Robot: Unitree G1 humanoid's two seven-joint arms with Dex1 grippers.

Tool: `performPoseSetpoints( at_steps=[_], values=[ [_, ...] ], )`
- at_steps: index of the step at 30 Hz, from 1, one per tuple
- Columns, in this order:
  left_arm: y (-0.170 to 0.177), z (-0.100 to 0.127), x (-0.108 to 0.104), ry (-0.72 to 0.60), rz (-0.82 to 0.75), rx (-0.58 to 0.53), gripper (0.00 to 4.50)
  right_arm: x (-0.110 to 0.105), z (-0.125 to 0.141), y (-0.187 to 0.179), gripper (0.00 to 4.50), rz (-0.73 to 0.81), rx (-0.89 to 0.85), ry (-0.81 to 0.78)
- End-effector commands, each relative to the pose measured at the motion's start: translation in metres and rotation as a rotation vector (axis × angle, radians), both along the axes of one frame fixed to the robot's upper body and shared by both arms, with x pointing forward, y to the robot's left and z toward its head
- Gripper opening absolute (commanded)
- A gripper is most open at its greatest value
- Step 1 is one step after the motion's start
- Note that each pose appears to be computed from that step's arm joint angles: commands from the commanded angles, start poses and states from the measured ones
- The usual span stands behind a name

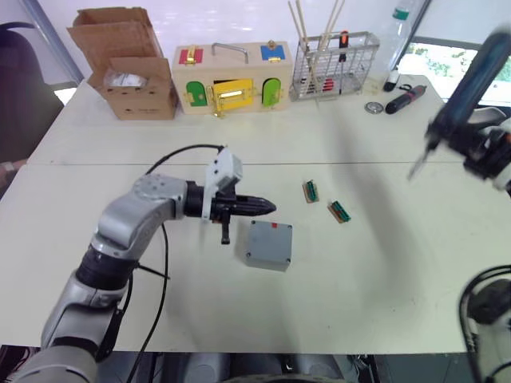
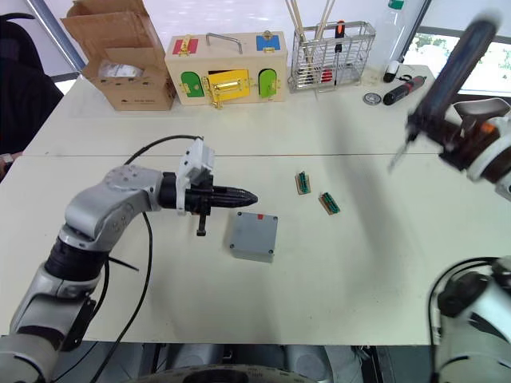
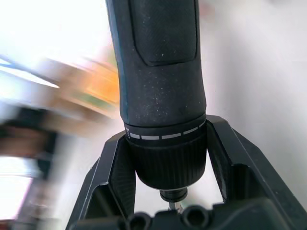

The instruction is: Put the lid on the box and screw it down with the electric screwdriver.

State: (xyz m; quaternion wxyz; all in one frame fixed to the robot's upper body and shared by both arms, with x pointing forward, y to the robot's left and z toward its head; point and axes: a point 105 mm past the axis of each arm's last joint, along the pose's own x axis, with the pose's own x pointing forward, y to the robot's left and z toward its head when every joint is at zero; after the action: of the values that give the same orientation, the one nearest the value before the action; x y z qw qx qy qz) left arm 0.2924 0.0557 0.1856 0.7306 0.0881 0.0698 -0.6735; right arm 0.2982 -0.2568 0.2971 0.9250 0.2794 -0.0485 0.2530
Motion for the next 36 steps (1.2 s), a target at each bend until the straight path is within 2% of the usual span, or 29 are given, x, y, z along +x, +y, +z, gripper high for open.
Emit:
performPoseSetpoints(
  at_steps=[1,3,7,11,20,25,36],
  values=[
    [0.006,0.008,0.002,-0.027,-0.045,0.034,0.00,-0.016,0.034,0.034,1.74,-0.034,0.041,-0.288],
    [0.008,0.008,0.002,-0.031,-0.070,0.073,0.00,-0.010,0.021,0.067,1.74,-0.004,-0.014,-0.299],
    [0.014,0.002,-0.003,-0.015,-0.110,0.136,0.00,-0.020,-0.015,0.129,1.74,0.230,-0.059,-0.271],
    [0.014,-0.006,-0.002,-0.008,-0.091,0.154,0.00,-0.032,-0.051,0.154,1.74,0.317,-0.207,-0.264],
    [0.009,-0.029,-0.009,0.000,-0.100,0.188,0.00,-0.035,-0.088,0.167,1.74,0.265,-0.423,-0.350],
    [0.010,-0.038,-0.007,-0.015,-0.092,0.215,0.00,-0.031,-0.102,0.166,1.74,0.220,-0.467,-0.360],
    [0.009,-0.055,-0.005,-0.042,-0.103,0.263,0.00,-0.030,-0.098,0.160,1.74,0.190,-0.446,-0.362]
  ],
)
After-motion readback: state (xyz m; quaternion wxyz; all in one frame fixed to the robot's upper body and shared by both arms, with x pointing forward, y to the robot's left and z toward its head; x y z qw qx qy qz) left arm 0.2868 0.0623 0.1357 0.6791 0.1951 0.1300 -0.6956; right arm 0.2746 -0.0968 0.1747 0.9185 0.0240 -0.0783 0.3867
